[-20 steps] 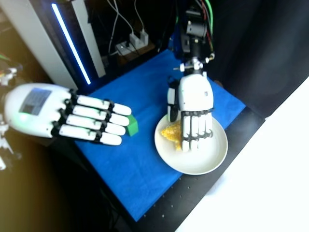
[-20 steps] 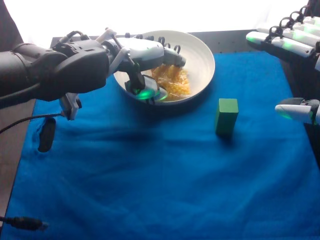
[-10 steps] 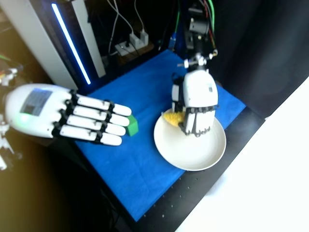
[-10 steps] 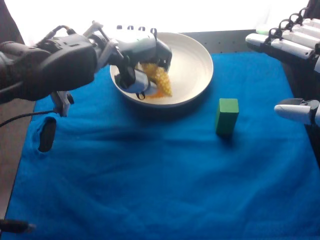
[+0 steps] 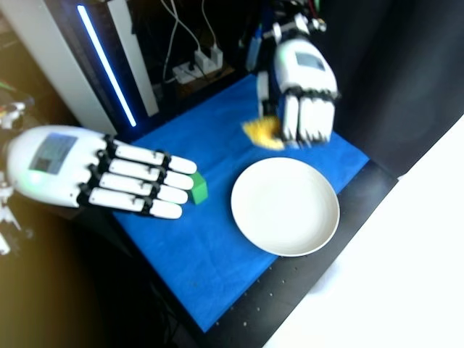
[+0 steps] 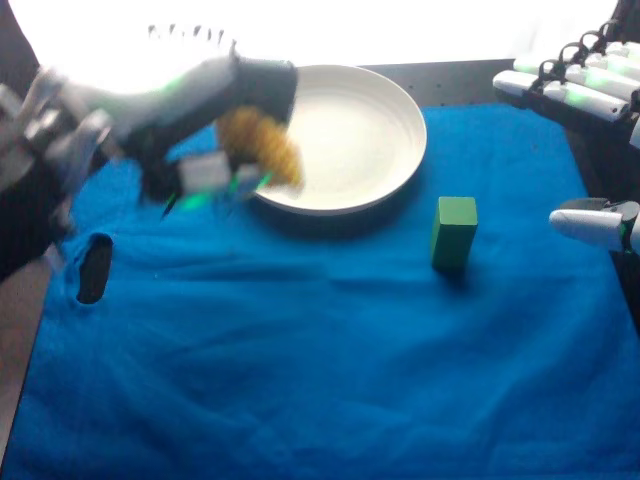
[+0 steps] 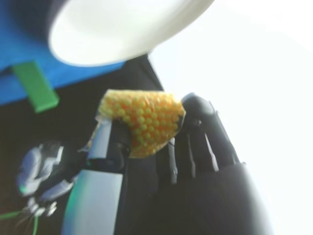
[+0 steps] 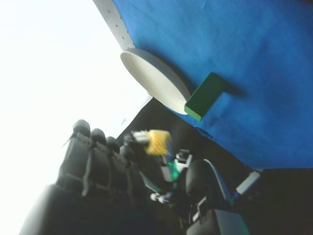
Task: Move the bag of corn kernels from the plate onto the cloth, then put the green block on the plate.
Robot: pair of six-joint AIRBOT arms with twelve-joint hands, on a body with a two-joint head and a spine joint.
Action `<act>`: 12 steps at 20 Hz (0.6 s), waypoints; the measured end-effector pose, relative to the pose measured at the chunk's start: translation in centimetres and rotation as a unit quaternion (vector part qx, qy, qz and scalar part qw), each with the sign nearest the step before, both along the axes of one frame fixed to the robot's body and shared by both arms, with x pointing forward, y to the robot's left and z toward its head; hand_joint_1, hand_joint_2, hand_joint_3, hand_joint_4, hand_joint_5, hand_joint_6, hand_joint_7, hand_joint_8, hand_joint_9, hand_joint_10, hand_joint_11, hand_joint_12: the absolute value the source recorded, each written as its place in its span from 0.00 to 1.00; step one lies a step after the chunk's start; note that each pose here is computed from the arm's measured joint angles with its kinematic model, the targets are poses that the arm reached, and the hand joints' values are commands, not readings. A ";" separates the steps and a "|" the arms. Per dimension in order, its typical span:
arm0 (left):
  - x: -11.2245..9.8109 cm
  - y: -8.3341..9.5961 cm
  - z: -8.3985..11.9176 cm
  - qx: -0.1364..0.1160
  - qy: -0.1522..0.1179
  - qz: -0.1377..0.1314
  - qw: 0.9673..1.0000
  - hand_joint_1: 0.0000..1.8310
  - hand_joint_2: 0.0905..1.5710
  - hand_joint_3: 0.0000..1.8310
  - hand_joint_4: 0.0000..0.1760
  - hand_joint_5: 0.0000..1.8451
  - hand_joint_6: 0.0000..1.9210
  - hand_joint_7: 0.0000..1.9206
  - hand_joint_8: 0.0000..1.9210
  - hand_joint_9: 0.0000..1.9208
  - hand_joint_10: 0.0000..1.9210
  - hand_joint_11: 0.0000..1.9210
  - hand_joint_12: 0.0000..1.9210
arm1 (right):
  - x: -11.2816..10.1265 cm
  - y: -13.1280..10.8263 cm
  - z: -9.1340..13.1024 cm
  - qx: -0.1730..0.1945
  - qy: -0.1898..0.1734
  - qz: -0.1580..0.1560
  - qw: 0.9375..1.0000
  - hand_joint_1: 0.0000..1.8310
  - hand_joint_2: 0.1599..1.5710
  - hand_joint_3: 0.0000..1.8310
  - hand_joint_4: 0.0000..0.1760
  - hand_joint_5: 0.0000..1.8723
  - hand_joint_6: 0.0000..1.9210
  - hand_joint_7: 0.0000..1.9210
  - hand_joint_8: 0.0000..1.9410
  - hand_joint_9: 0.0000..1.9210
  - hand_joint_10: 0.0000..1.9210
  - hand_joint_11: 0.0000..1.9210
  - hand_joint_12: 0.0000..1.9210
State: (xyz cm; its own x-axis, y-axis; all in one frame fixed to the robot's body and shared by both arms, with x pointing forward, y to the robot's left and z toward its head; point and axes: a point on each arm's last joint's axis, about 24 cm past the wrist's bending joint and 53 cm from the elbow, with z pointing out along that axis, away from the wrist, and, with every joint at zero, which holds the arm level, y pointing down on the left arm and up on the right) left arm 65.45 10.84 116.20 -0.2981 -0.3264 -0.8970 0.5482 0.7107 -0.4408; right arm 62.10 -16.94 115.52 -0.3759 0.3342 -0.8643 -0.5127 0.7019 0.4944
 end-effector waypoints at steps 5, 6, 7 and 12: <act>-5.3 0.2 -1.5 -0.011 0.012 -0.037 0.999 0.56 0.91 0.00 0.00 0.23 0.86 0.25 0.99 0.11 0.91 0.02 1.00 | -0.1 0.1 0.0 0.007 0.005 -0.002 1.000 0.23 0.83 0.01 0.00 0.00 0.00 0.00 0.00 0.00 0.00 0.00 0.00; -5.5 0.1 -2.0 -0.008 0.019 -0.040 0.999 0.58 0.85 0.00 0.00 0.11 0.61 0.11 0.67 0.09 0.72 0.01 0.89 | -0.1 0.1 0.0 0.007 0.005 -0.002 1.000 0.24 0.83 0.01 0.00 0.00 0.00 0.00 0.00 0.00 0.00 0.00 0.00; -5.7 0.0 -2.5 -0.008 0.027 -0.041 0.999 0.47 0.83 0.00 0.19 0.06 0.37 0.07 0.31 0.03 0.44 0.00 0.72 | -0.1 0.1 0.0 0.008 0.005 -0.002 1.000 0.24 0.82 0.00 0.00 0.00 0.00 0.00 0.00 0.00 0.00 0.00 0.00; -5.9 0.7 -5.2 -0.015 0.074 -0.025 0.997 0.17 0.64 0.00 0.65 0.00 0.00 0.00 0.00 0.00 0.00 0.00 0.00 | -0.1 0.2 0.0 0.011 0.008 -0.003 1.000 0.28 0.80 0.00 0.00 0.00 0.00 0.00 0.00 0.00 0.00 0.00 0.00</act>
